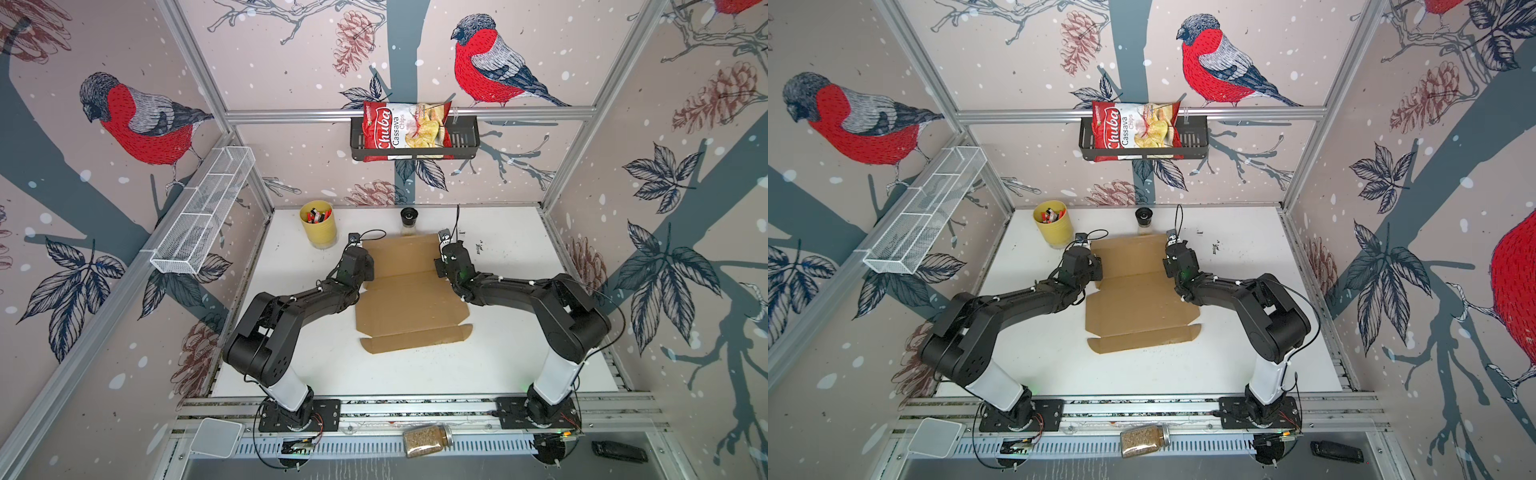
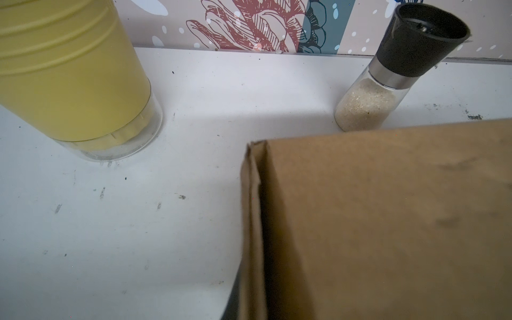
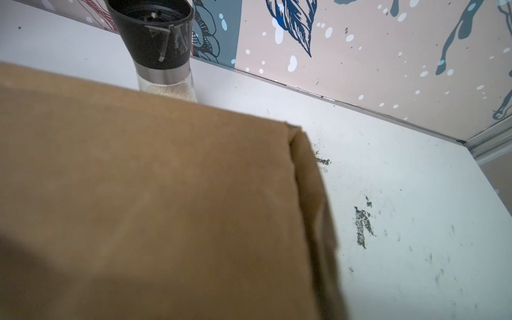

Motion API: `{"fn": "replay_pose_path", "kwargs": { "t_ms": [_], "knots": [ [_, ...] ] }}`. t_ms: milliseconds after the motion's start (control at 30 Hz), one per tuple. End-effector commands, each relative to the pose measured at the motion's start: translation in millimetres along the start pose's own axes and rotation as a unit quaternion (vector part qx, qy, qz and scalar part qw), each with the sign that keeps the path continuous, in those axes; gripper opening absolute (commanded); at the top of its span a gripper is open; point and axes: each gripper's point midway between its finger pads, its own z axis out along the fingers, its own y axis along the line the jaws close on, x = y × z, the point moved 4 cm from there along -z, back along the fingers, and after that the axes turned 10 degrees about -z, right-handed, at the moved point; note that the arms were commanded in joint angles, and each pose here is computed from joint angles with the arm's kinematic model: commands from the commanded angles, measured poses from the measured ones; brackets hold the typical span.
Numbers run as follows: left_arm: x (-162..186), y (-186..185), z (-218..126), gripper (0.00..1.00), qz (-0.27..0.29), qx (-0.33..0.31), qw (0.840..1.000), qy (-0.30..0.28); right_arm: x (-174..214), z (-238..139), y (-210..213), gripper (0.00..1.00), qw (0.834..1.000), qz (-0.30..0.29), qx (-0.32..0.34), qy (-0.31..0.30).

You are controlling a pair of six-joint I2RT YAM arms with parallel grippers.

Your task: Fold the paper box

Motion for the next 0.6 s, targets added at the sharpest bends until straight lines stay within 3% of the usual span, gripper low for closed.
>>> {"fn": "replay_pose_path", "kwargs": {
  "t_ms": [0,100,367,467,567],
  "knots": [
    [15.0,7.4,-1.1,0.00,0.003,-0.014,0.999,0.034,-1.6,-6.5,5.7,0.28,0.998,0.014,-0.052,-0.018],
    [15.3,7.8,-2.1,0.00,0.000,-0.013,0.999,0.033,-1.8,-13.7,3.4,0.38,0.997,0.028,-0.071,-0.031],
    [14.8,7.4,-3.4,0.00,0.001,-0.013,0.999,0.031,15.2,-25.7,1.8,0.48,0.997,0.043,-0.064,-0.013],
    [14.7,6.6,-3.8,0.00,0.000,-0.012,0.999,0.030,24.5,-23.8,-4.2,0.43,0.998,0.056,-0.025,0.007],
    [14.5,5.9,-4.7,0.00,0.000,-0.011,1.000,0.030,29.9,-21.7,-6.8,0.29,0.998,0.054,0.011,0.020]
  ]
}}
